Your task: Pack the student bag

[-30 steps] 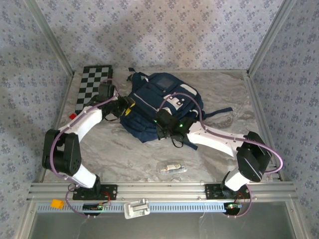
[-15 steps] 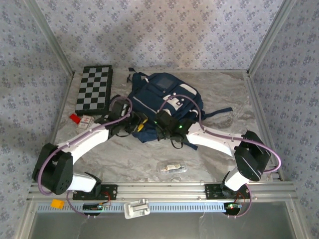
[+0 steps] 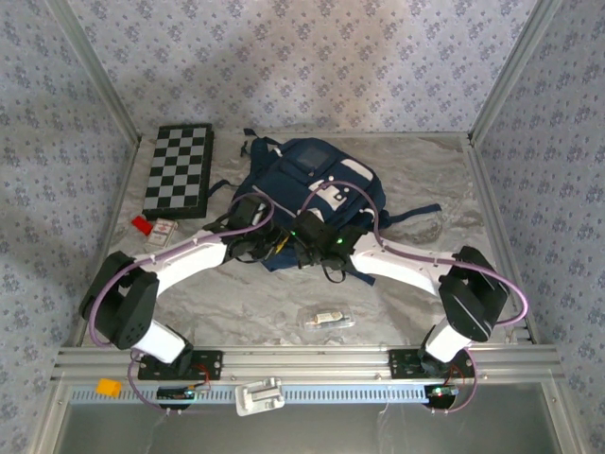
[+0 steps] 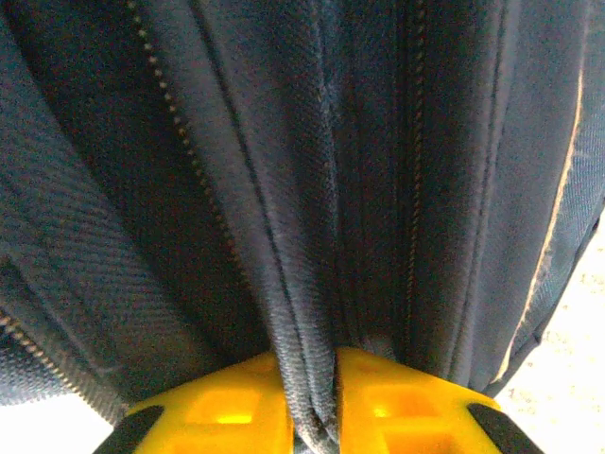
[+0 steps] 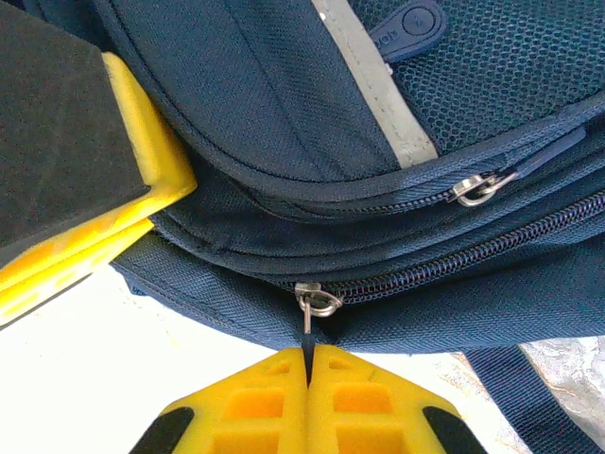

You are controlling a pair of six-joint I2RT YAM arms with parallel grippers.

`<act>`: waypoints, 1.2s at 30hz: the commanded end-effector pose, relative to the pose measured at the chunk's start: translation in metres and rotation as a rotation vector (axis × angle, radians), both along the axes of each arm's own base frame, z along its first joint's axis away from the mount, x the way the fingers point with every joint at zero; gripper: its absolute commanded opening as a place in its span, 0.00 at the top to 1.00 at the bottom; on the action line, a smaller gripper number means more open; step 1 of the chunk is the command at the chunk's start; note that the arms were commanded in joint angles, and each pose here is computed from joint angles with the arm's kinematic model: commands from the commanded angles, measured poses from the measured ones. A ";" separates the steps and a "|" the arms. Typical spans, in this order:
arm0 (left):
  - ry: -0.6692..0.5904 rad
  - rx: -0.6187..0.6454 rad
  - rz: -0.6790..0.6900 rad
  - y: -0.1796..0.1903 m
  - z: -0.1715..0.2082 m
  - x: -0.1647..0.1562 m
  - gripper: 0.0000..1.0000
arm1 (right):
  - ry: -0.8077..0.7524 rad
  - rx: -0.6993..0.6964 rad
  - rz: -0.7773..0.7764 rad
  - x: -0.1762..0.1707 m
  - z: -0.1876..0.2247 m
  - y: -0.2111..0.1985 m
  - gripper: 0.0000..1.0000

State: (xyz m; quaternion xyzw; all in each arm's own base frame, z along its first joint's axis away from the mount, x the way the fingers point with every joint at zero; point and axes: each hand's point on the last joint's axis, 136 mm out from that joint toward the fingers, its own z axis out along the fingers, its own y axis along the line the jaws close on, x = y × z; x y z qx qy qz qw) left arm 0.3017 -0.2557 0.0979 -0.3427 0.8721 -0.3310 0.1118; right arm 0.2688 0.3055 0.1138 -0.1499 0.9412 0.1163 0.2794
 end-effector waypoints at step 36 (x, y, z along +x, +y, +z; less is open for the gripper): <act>-0.165 0.153 -0.145 0.075 0.041 0.010 0.60 | 0.082 0.121 -0.154 0.045 0.026 -0.072 0.65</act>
